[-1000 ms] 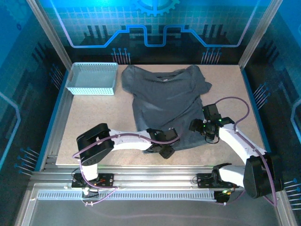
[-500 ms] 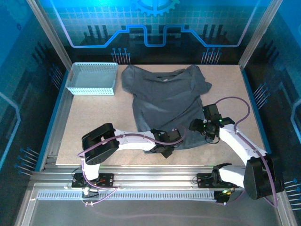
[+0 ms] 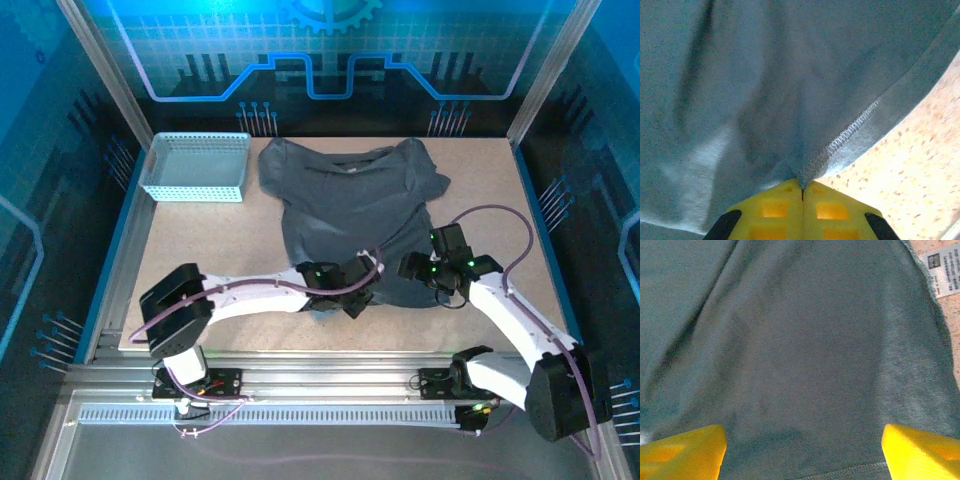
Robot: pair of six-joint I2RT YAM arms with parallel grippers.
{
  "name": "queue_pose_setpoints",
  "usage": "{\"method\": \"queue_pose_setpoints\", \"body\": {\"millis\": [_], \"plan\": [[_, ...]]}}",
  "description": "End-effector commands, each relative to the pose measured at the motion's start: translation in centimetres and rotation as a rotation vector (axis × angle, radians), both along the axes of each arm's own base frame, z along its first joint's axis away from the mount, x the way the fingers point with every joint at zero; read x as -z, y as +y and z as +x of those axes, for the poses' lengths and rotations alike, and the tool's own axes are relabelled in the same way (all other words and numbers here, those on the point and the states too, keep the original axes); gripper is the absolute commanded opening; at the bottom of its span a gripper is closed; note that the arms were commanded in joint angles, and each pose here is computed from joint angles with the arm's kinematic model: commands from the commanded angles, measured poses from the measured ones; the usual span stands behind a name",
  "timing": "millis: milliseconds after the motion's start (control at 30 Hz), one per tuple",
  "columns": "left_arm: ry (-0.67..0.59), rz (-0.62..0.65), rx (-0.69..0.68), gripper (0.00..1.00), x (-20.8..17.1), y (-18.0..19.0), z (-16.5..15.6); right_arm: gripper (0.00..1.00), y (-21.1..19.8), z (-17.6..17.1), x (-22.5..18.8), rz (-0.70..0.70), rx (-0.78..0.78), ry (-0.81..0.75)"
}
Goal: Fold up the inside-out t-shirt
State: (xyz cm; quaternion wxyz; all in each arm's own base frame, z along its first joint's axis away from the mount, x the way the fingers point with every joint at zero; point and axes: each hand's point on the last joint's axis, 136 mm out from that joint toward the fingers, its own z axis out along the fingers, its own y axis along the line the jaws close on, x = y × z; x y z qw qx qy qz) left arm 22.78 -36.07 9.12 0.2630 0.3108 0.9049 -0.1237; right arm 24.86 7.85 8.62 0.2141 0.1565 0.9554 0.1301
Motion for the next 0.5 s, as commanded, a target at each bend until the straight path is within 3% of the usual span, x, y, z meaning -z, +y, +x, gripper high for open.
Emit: {"method": "queue_pose_setpoints", "body": {"millis": [0,267,467], "plan": [[0.023,-0.12,-0.046,0.01,-2.0,0.0,1.1,0.83,1.0,-0.3,-0.6,0.011,-0.059,-0.06],[0.028,-0.305,-0.126,0.0,-6.7,-0.1,5.5,0.81,8.4,-1.8,-4.5,0.14,-0.371,-0.378],[0.007,-0.393,-0.142,0.0,-10.2,0.0,7.9,0.81,12.4,-2.6,-3.9,0.129,-0.508,-0.52]]}}
